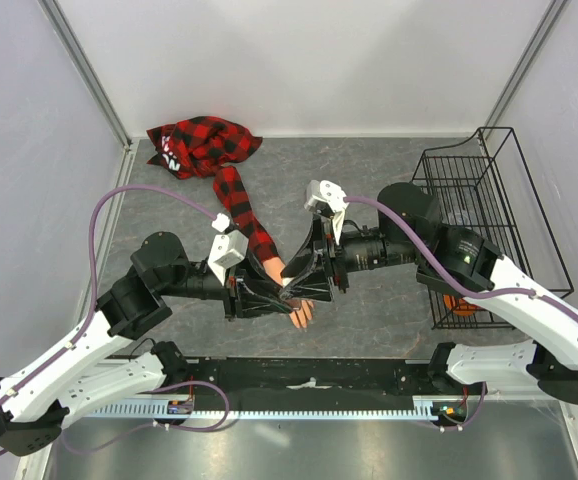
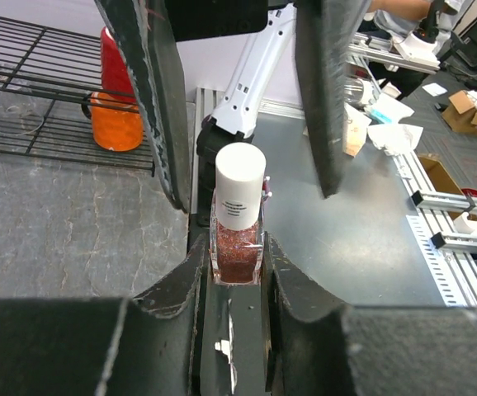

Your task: Paint the nails

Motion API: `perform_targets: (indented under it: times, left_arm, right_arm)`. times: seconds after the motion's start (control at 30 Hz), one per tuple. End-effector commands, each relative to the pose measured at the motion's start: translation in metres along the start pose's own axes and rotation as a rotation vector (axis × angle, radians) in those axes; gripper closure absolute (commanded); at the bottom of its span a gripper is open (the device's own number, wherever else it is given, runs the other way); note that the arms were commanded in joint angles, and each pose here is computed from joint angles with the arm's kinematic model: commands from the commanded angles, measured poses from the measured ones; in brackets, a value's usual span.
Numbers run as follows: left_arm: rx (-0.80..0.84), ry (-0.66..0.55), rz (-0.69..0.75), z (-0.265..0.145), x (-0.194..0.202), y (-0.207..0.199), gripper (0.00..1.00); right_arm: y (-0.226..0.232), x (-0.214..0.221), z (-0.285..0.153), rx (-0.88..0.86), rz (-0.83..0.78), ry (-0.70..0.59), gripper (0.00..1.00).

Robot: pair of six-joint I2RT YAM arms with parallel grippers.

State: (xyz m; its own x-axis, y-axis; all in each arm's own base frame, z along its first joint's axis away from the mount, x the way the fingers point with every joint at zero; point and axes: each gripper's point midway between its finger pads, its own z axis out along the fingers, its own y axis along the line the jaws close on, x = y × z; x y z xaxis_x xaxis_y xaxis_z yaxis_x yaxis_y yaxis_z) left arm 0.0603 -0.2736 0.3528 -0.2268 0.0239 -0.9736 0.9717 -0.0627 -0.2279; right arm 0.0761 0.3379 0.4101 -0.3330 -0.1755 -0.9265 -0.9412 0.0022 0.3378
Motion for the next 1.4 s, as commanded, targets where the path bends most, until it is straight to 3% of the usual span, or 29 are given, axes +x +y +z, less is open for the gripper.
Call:
perform_targets:
  times: [0.0,0.03,0.07,0.17,0.23,0.37,0.43,0.47,0.5,0.57,0.67,0.8,1.03,1.13,1.27,1.37]
  left_arm:
    - [0.037,-0.053,0.027,-0.001,-0.021,-0.011,0.98]
    - [0.028,-0.053,0.028,-0.001,-0.022,-0.009,0.98]
    - [-0.004,-0.064,0.029,-0.001,-0.025,-0.005,0.98]
    - [-0.147,-0.105,0.038,-0.005,-0.035,0.017,0.98]
    - [-0.283,-0.132,0.05,-0.013,-0.042,0.038,0.98]
    - [-0.714,-0.197,0.066,-0.045,-0.055,0.109,0.98]
    - [-0.789,-0.181,0.089,-0.046,-0.06,0.126,0.98]
    - [-0.858,-0.188,0.088,-0.052,-0.062,0.136,0.98]
    - [-0.886,-0.196,0.093,-0.053,-0.066,0.143,0.98]
    - [-0.929,-0.176,0.105,-0.049,-0.066,0.157,0.98]
    - [-0.903,-0.188,0.101,-0.036,-0.07,0.163,0.98]
    - [-0.784,-0.178,0.102,-0.017,-0.067,0.152,0.98]
    - [-0.447,-0.008,0.036,0.011,-0.017,0.102,0.98]
    - [-0.389,0.012,0.009,0.007,-0.007,0.085,0.98]
    - [-0.259,-0.002,0.011,0.002,-0.007,0.052,0.98]
    - [-0.096,-0.016,0.012,0.001,-0.013,0.017,0.98]
  right_arm:
    - [0.007,-0.008,0.001,-0.042,-0.019,-0.03,0.56]
    - [0.006,-0.008,0.002,-0.042,-0.017,-0.029,0.61]
    - [0.005,-0.008,0.002,-0.039,-0.019,-0.028,0.74]
    - [-0.005,-0.006,0.003,0.014,-0.022,-0.032,0.99]
    - [-0.018,-0.006,0.001,0.087,-0.029,-0.048,1.0]
    - [-0.058,0.009,0.005,0.264,-0.01,-0.045,1.0]
    - [-0.065,0.018,0.015,0.352,0.01,-0.03,1.0]
    - [-0.102,0.014,-0.003,0.663,0.001,-0.062,1.0]
    - [-0.083,0.022,0.007,0.702,-0.002,-0.051,1.0]
    - [-0.096,0.025,0.0,0.937,-0.001,-0.061,1.0]
    - [-0.082,0.038,0.021,0.95,0.069,-0.078,1.0]
    - [-0.086,0.035,0.01,0.982,0.057,-0.1,1.0]
    - [-0.07,0.018,0.006,0.781,-0.014,-0.086,0.46]
    - [-0.063,0.014,-0.005,0.694,-0.045,-0.073,0.38]
    - [-0.053,0.005,-0.023,0.585,-0.094,-0.07,0.35]
    - [-0.021,0.01,-0.013,0.297,-0.075,-0.013,0.36]
